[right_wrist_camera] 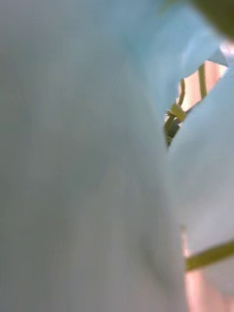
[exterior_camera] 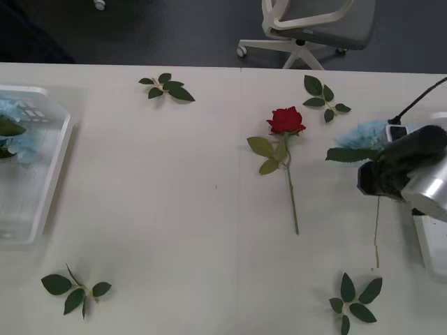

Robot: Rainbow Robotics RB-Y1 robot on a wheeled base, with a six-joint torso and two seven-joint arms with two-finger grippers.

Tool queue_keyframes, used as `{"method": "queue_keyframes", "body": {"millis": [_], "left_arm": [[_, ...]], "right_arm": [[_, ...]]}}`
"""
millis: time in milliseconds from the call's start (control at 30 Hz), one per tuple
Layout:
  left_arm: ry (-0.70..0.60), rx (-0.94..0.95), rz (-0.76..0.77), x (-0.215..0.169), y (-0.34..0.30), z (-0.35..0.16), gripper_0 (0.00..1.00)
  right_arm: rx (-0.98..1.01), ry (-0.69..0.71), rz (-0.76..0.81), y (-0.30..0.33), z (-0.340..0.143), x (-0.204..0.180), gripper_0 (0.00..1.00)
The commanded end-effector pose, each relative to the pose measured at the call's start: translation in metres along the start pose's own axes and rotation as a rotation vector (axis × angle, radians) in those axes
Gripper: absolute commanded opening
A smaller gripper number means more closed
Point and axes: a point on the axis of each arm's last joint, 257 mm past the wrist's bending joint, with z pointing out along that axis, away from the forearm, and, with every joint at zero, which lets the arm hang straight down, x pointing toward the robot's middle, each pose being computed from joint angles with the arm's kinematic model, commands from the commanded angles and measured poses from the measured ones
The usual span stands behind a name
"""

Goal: Put the red flowers into the right box and the blue flowers into the left box

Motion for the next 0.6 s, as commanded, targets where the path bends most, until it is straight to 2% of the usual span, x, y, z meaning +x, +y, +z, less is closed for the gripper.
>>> {"method": "queue_keyframes", "body": {"millis": [33, 100, 200, 333, 600], "left_arm": [[-0.058, 0.017, 0.036, -0.029, -0.004, -0.008, 0.76], [-0.068, 0.044, 0.029, -0.033, -0.012, -0.009, 0.89], [-0.074, 0.073, 0.020, -0.034, -0.020, -0.011, 0.96], [-0.082, 0.103, 0.014, -0.036, -0.028, -0.015, 1.00], [-0.104, 0.155, 0.040, -0.036, -0.039, -0.042, 1.00]], "right_arm": [[-0.021, -0.069, -0.079, 0.000, -0.045, -0.039, 0.00], [-0.027, -0.087, -0.114, 0.000, -0.064, -0.048, 0.00], [-0.034, -0.124, -0.168, 0.002, -0.081, -0.060, 0.00], [-0.055, -0.238, -0.278, 0.013, -0.097, -0.086, 0.00], [-0.191, -0.475, -0.458, 0.051, -0.105, -0.133, 0.00]]}}
